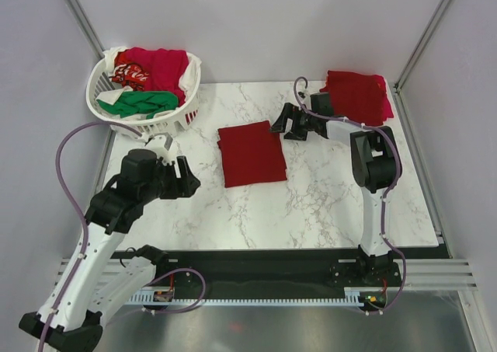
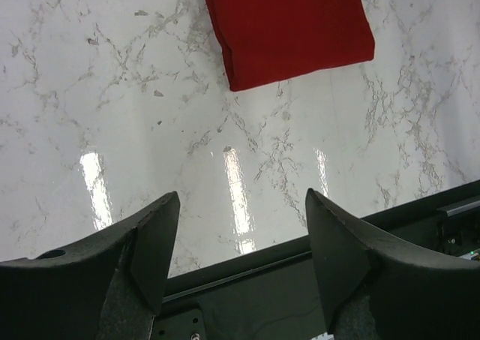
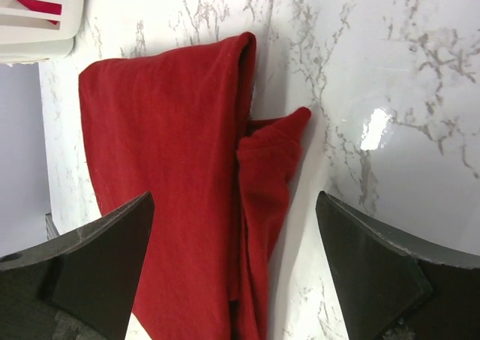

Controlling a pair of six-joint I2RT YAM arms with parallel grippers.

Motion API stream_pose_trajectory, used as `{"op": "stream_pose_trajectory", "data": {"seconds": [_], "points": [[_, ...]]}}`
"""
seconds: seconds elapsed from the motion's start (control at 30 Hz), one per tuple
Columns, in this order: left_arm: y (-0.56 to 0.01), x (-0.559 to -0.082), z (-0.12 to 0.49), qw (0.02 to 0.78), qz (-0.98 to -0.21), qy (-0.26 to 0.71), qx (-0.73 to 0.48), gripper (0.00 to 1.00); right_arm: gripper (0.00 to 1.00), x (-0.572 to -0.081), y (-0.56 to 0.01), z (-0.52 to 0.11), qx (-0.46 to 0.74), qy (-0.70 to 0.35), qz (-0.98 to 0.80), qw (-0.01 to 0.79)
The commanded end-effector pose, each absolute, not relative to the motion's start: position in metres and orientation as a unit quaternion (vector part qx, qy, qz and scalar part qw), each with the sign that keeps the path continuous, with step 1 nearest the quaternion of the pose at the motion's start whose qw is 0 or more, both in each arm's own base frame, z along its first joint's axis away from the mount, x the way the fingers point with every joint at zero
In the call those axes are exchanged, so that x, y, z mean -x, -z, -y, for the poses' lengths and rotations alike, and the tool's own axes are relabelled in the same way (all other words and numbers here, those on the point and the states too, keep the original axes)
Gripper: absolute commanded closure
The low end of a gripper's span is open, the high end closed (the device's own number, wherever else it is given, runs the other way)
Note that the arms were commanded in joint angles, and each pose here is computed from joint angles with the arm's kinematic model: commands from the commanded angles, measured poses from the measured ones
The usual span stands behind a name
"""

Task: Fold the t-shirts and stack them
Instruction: Fold the tshirt, then neatly place the folded tshirt to the corner

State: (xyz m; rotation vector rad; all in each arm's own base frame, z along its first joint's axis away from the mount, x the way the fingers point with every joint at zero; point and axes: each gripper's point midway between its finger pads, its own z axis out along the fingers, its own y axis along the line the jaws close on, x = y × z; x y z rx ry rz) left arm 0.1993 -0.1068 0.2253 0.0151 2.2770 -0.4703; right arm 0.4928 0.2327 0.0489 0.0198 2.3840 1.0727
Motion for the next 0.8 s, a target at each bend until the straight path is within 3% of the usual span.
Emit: {"op": "stream_pose_trajectory", "data": {"seconds": [0.0,0.23,0.3,0.33,0.37,0.5,0.67,0.77], "points": [[-0.235,-0.204,0.094,0.438,-0.884,0.16,-0.005,0.23,0.02,-0.474,-0.012,-0.243,-0.011,-0.398,-0.892,0.216],[-0.255,-0.193,0.07,0.532,-0.83,0.158,0.042,0.22,0.09,-0.458,0.01,-0.254,-0.004,-0.399,-0.897,0.189],[-0.275,-0.185,0.057,0.59,-0.789,0.159,0.056,0.18,0.12,-0.454,0.014,-0.257,0.001,-0.399,-0.898,0.185],[-0.27,-0.183,0.052,0.603,-0.78,0.155,0.059,0.07,0.15,-0.452,0.018,-0.257,0.001,-0.398,-0.9,0.18],[-0.289,-0.173,0.042,0.653,-0.735,0.167,0.075,0.04,0.17,-0.45,0.02,-0.259,0.003,-0.398,-0.9,0.178],[-0.302,-0.159,0.035,0.699,-0.684,0.191,0.083,0.01,0.26,-0.444,0.031,-0.261,0.007,-0.393,-0.904,0.169],[-0.302,-0.16,0.032,0.699,-0.684,0.185,0.093,0.02,0.51,-0.442,0.037,-0.262,0.003,-0.397,-0.903,0.162],[-0.298,-0.166,0.039,0.685,-0.7,0.185,0.081,0.04,0.77,-0.443,0.033,-0.267,0.009,-0.412,-0.896,0.166]]}}
